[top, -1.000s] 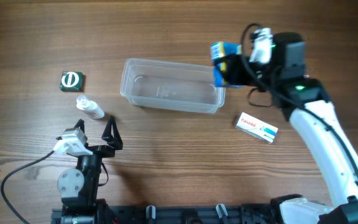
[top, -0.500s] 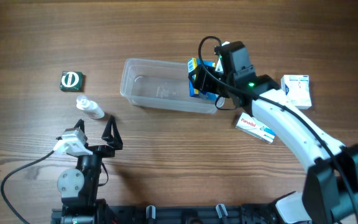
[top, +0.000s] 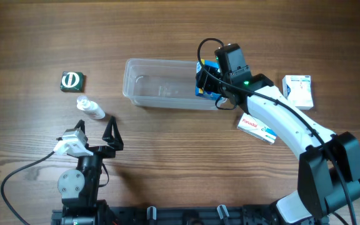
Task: Pack container
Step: 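Lift the VapoDrops box and carry it left over the container, then lower the VapoDrops box into the container's right end and release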
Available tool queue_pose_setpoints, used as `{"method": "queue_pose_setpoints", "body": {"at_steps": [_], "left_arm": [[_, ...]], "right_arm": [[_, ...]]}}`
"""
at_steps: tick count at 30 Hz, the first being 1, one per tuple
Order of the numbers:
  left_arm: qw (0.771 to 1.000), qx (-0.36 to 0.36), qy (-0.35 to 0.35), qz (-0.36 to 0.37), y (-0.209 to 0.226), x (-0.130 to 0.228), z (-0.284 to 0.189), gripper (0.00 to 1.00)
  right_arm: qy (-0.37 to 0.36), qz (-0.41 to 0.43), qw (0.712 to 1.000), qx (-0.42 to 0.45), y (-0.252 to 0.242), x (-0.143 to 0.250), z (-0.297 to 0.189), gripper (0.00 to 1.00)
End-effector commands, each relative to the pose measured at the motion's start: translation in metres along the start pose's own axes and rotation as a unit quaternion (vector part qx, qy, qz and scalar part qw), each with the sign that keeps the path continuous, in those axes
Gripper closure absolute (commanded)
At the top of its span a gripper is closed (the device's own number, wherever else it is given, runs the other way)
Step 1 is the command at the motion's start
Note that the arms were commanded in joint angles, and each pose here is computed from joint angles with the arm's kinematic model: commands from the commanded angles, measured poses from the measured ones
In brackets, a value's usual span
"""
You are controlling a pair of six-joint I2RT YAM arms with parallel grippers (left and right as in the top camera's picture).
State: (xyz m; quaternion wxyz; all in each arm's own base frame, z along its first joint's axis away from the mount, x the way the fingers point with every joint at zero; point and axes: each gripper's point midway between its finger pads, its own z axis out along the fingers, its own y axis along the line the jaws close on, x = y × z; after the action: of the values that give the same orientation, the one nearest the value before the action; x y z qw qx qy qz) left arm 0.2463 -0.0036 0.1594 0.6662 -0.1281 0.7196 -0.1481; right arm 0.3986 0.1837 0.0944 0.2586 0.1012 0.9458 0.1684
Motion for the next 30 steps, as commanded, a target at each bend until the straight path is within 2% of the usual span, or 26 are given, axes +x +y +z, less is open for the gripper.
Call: {"method": "queue_pose_setpoints", "body": {"at_steps": [1, 7, 17, 30], "left_arm": [[1.000, -0.009, -0.002, -0.001, 0.004, 0.001, 0.000, 0.00], [1.000, -0.009, -0.002, -0.001, 0.004, 0.001, 0.000, 0.00], [1.000, -0.009, -0.002, -0.001, 0.004, 0.001, 0.000, 0.00], [1.000, -0.009, -0.002, -0.001, 0.004, 0.001, 0.000, 0.00]], "right_arm": [[-0.011, 0.004, 1.000, 0.014, -0.002, -0.005, 0.003, 0.34], [-0.011, 0.003, 1.000, 0.014, -0.002, -0.005, 0.003, 0.23], [-0.011, -0.022, 1.000, 0.008, 0.000, -0.006, 0.003, 0.13], [-0.020, -0.048, 0.999, -0.011, 0.010, -0.013, 0.001, 0.15]]}}
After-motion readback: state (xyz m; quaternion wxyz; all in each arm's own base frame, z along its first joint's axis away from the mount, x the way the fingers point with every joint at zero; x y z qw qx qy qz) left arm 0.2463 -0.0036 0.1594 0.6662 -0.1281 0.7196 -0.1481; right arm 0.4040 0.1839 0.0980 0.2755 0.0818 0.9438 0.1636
